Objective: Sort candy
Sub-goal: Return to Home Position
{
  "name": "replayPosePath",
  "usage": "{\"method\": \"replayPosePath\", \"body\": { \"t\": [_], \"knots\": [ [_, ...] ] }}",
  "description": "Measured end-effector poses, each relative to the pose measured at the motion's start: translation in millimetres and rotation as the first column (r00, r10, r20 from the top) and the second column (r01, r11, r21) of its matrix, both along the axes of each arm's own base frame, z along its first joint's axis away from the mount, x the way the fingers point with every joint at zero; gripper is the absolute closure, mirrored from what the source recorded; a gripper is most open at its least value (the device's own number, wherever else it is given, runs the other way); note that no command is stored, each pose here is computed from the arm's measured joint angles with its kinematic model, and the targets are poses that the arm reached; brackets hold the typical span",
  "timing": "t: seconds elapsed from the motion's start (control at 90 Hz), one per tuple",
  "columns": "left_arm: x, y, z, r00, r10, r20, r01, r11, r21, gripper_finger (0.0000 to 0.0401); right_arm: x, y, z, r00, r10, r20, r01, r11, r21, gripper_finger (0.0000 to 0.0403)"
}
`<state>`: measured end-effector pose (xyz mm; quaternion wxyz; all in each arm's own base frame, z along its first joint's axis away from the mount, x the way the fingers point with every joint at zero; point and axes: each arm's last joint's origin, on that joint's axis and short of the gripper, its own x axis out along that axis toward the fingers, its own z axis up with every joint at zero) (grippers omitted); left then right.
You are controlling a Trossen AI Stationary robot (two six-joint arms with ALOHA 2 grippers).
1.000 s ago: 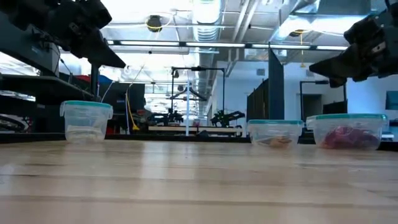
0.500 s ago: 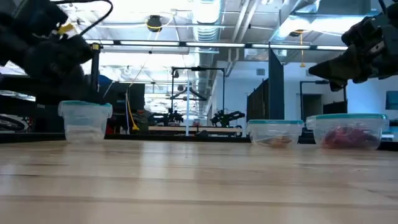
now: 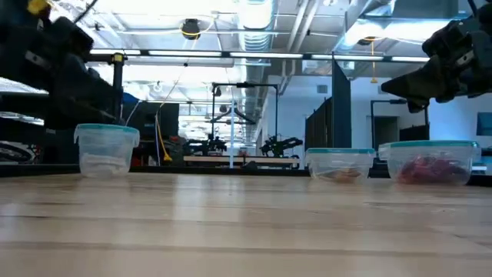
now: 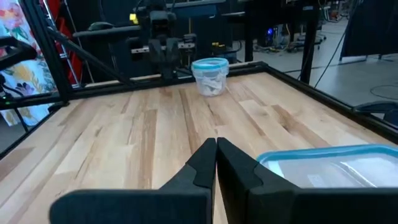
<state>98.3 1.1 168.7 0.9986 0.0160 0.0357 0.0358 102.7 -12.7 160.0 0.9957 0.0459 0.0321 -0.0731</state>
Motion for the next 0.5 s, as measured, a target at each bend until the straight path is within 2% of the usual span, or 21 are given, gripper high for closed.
{"method": "replayPosePath", "body": {
  "t": [0.133, 0.411, 0.5],
  "knots": [
    [-1.9, -2.2, 1.0, 0.995, -0.078, 0.068, 0.077, 0.997, 0.025, 0.0393, 0.0, 0.0, -0.2, 1.000, 0.000, -0.001, 0.000, 1.000, 0.000, 0.0403],
    [-0.1, -2.2, -2.9, 0.995, -0.083, 0.059, 0.079, 0.995, 0.066, 0.0393, 0.0, 0.1, -0.1, 1.000, 0.001, 0.000, -0.001, 1.000, 0.000, 0.0403],
    [0.0, -2.2, -2.5, 0.994, -0.085, 0.061, 0.078, 0.991, 0.106, 0.0393, 0.0, 0.1, -0.1, 1.000, 0.002, 0.000, -0.002, 1.000, 0.000, 0.0403]
  ]
}}
